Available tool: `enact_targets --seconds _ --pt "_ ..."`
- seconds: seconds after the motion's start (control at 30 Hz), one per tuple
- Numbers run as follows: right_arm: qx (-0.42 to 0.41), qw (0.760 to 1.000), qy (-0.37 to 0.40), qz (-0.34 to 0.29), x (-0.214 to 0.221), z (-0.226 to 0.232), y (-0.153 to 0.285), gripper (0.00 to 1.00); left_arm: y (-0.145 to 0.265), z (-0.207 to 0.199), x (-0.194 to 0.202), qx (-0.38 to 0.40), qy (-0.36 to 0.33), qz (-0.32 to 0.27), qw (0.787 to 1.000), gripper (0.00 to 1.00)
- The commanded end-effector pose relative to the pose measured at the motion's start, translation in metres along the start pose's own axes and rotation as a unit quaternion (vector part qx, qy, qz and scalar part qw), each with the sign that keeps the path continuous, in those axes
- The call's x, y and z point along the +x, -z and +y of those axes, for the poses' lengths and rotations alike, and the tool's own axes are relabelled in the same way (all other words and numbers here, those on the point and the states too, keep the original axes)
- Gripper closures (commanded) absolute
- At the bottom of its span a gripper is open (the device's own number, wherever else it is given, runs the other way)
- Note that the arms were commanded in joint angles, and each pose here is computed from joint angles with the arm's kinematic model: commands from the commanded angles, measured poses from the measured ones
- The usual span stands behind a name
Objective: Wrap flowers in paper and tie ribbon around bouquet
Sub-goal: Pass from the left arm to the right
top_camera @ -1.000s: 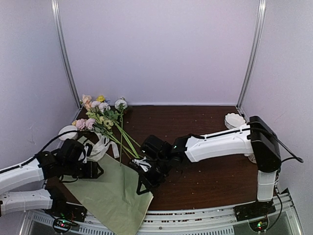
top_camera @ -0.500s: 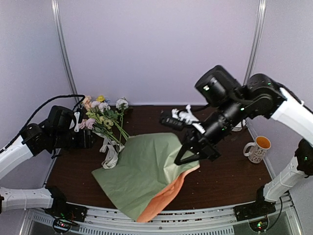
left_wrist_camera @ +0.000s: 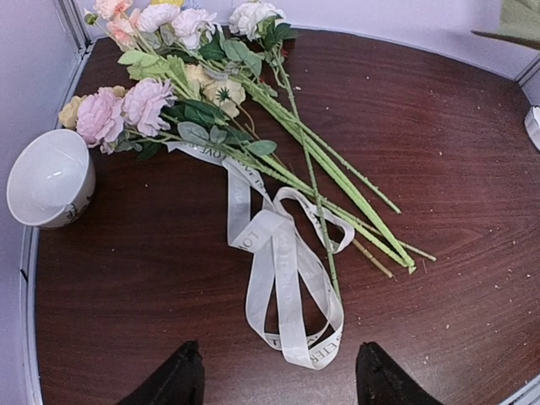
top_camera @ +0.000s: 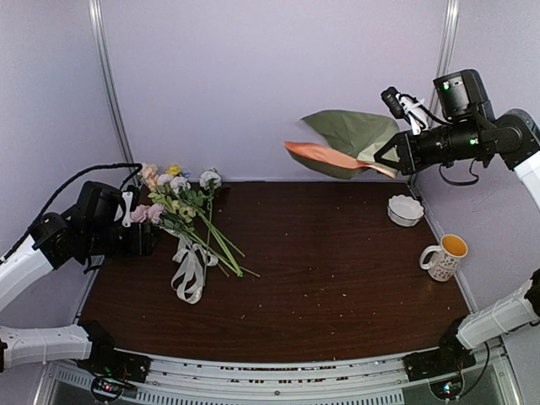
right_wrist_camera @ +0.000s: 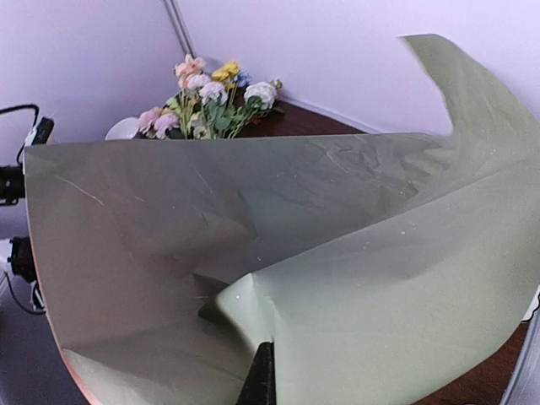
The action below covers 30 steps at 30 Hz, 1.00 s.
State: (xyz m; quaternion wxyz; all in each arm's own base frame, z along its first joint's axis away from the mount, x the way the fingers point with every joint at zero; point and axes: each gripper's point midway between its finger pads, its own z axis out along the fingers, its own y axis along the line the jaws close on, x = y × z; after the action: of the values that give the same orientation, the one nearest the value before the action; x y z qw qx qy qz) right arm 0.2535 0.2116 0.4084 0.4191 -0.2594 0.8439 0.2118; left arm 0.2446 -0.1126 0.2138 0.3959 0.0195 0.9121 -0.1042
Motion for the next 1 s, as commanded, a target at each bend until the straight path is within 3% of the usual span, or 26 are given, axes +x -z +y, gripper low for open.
enact_targets --seconds 0.0,0.17,0.3,0.4,0.53,0.6,0.7,0.97 --pt "0.058 0.991 -0.054 -0.11 -0.038 -0.023 0.003 1.0 0.007 -0.003 -0.023 0.002 -0.025 -0.033 0.999 0.35" --pt "-0.002 0.988 -0.109 -0.112 -0.019 -0.01 -0.057 1.0 0.025 -0.049 -0.055 0.114 -0.086 -0.092 0.986 0.38" --pt "-0.006 0.992 -0.109 -0.064 0.014 0.001 -0.099 1.0 0.05 -0.092 -0.079 0.204 -0.158 -0.156 0.953 0.39" --pt "-0.017 0.992 -0.119 -0.027 0.043 0.012 -0.126 1.0 0.066 -0.131 -0.073 0.291 -0.237 -0.179 0.909 0.38" --pt "-0.031 0.99 -0.139 0.002 0.071 0.025 -0.153 1.0 0.079 -0.183 -0.04 0.388 -0.351 -0.202 0.828 0.38" --pt "-0.038 0.988 -0.149 0.011 0.08 0.031 -0.162 1.0 0.077 -0.2 -0.029 0.386 -0.405 -0.211 0.802 0.38" --pt "-0.054 0.986 -0.158 0.02 0.088 0.043 -0.172 1.0 0.067 -0.22 -0.023 0.374 -0.457 -0.203 0.781 0.39" --pt "-0.072 0.985 -0.147 0.056 0.11 0.068 -0.192 1.0 0.031 -0.241 -0.028 0.317 -0.525 -0.186 0.768 0.42"
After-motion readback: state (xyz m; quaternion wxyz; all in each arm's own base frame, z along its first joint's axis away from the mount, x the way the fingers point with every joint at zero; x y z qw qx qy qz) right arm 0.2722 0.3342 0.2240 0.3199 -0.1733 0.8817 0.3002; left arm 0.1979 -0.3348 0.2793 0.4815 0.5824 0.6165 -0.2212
